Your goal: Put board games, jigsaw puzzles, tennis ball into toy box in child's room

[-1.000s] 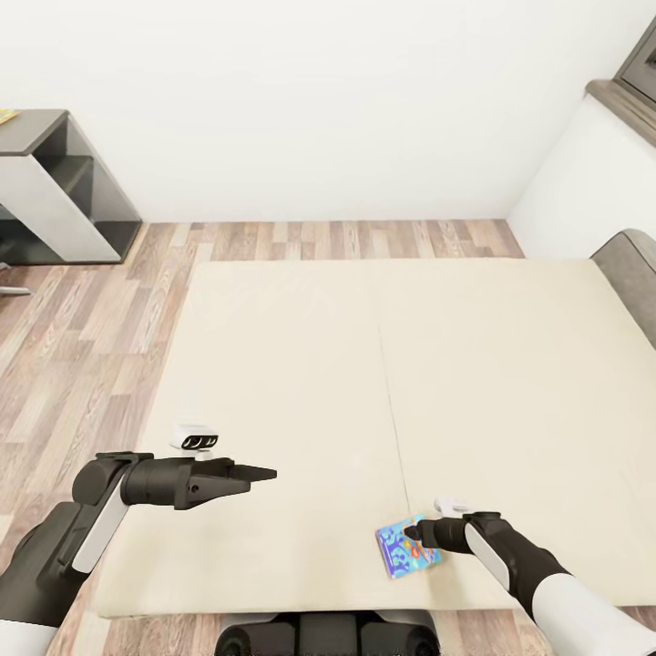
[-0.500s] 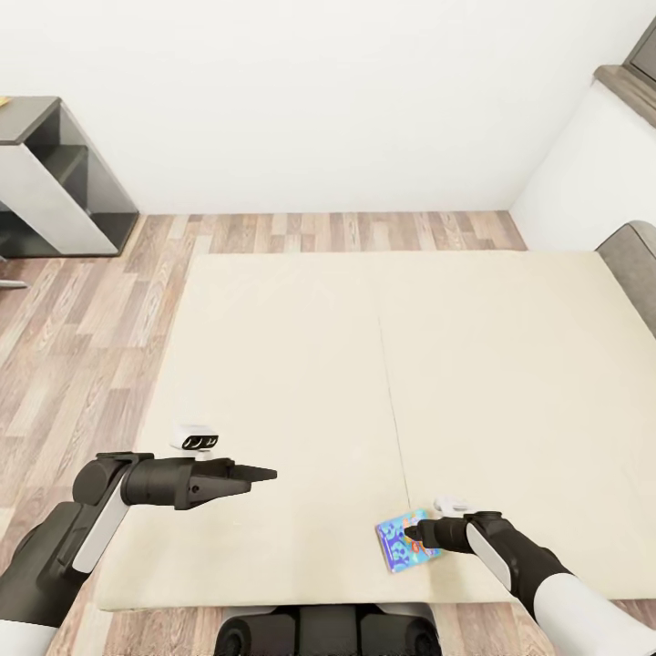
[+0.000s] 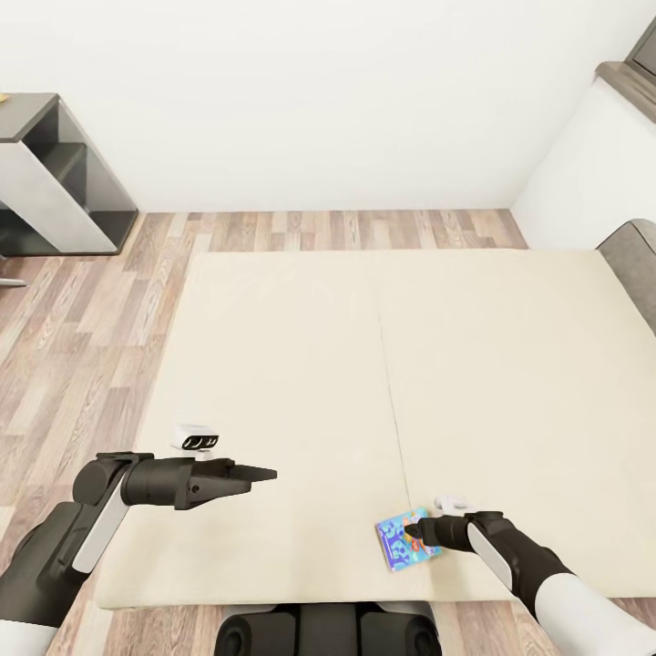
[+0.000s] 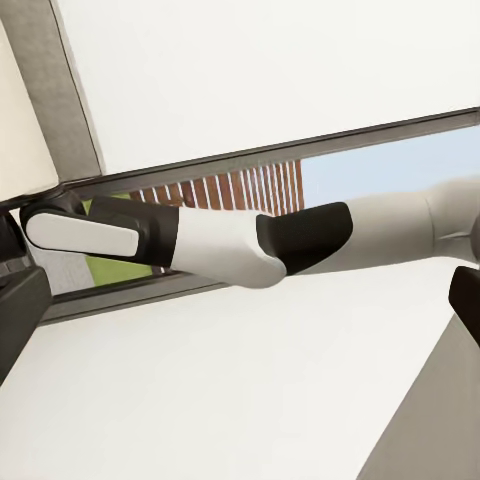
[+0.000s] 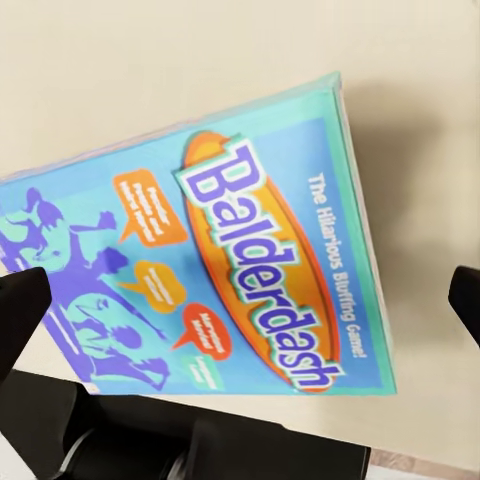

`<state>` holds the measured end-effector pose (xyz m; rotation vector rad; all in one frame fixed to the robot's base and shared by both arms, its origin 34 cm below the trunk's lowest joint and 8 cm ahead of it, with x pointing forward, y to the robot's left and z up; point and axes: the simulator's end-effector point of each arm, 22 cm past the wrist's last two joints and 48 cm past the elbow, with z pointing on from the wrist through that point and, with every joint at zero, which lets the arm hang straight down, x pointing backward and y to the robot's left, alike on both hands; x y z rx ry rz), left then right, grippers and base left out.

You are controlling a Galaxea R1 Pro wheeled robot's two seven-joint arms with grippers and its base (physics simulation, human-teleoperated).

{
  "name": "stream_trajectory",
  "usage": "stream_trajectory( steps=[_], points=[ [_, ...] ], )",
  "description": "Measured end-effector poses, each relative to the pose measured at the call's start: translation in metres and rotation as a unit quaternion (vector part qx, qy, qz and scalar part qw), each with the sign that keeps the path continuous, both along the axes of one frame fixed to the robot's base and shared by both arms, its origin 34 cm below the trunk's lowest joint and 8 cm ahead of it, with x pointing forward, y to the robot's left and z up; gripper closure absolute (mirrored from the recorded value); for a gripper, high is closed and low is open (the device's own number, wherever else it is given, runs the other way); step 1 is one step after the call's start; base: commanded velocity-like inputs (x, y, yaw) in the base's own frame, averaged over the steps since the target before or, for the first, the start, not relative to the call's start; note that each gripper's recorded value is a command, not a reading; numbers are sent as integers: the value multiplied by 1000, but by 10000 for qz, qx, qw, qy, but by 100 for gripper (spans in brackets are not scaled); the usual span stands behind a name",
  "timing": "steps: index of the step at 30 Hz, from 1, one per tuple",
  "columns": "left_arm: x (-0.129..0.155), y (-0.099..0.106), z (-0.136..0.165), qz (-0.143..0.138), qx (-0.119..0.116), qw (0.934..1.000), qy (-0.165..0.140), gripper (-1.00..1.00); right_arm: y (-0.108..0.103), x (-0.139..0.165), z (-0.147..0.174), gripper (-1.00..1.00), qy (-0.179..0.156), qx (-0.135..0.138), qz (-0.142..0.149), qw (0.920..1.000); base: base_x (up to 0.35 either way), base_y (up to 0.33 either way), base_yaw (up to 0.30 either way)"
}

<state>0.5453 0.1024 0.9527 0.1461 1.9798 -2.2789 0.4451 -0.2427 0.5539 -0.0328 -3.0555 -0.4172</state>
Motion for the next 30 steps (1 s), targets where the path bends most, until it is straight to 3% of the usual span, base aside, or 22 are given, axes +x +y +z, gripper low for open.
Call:
stream_trajectory(
  steps=[22,30],
  points=[
    [0,0,-2,8,55,10000,3,-100,10,2,2,-100,-22,181,-9,9998,0,0,0],
    [0,-1,-3,1,58,10000,6,-100,17,2,5,-100,-28,361,-26,9993,0,0,0]
  ],
)
